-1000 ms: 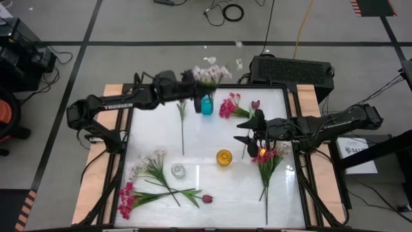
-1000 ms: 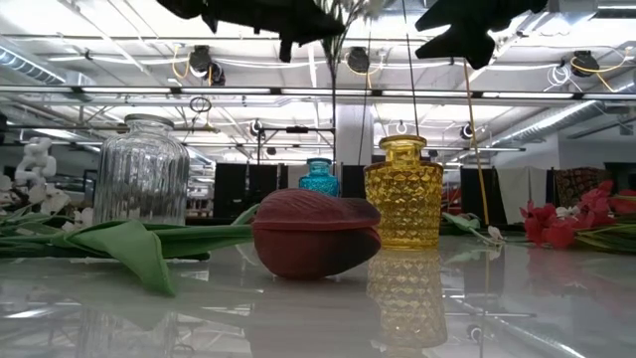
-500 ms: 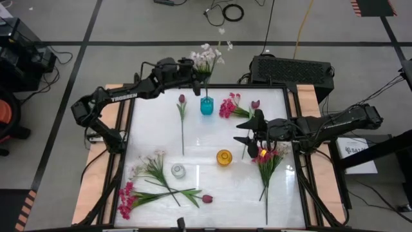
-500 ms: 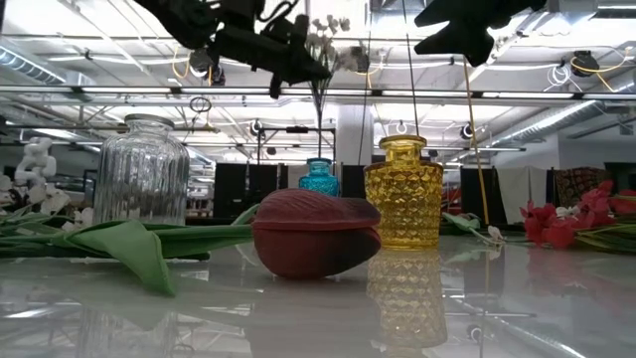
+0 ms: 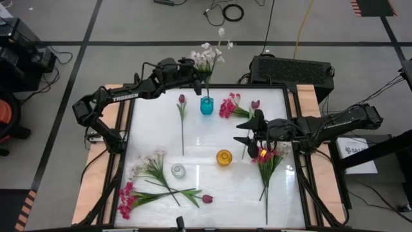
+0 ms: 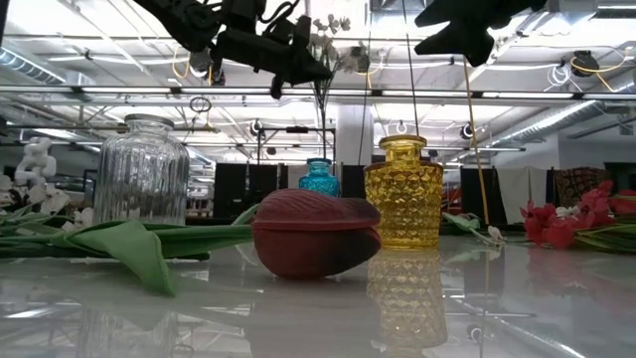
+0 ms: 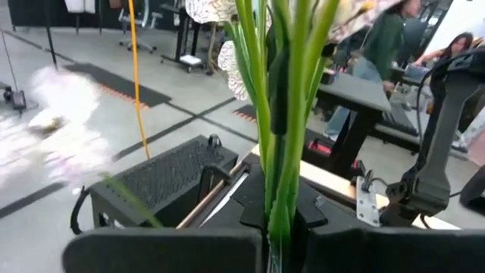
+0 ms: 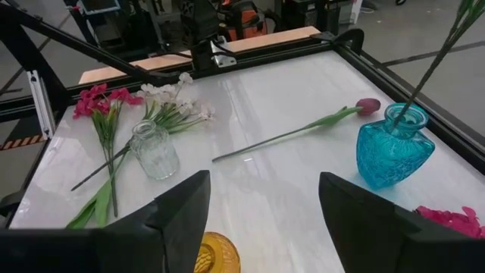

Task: Sort flowers into vase by color
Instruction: Put the top white flowers into the blue vase

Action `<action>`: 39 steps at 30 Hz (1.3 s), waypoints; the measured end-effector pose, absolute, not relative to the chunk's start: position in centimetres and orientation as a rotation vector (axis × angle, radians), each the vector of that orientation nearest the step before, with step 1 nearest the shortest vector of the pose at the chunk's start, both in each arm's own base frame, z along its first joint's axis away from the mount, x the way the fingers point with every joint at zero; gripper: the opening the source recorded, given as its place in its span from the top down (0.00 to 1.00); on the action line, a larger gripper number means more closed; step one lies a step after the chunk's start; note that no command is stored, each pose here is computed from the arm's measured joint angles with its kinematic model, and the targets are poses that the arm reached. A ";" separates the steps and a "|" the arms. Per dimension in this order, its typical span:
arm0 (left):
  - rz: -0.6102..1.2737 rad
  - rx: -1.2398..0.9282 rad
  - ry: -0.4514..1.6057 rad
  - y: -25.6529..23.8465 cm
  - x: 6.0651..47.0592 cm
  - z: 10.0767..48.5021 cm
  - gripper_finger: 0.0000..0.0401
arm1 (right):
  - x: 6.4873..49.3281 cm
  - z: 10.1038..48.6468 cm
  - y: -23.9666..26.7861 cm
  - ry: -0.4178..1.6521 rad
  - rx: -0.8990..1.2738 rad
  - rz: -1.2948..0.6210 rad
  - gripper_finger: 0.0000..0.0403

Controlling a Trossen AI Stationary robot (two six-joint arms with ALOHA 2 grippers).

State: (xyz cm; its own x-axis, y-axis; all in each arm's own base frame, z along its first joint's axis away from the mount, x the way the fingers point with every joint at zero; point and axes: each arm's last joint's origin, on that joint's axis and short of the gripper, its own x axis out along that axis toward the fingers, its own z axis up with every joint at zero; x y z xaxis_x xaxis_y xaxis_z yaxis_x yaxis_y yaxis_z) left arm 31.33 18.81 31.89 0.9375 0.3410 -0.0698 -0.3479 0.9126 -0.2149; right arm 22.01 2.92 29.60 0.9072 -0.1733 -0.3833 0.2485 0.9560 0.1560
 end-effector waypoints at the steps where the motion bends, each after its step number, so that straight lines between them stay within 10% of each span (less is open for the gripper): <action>1: 0.354 -0.223 0.022 18.8 31.3 32.1 0.97 | 22.0 29.6 2.9 0.376 0.204 -0.219 0.41; 39: 0.455 -0.216 0.177 19.4 32.8 28.3 0.97 | 22.0 29.6 3.0 0.379 0.198 -0.216 0.41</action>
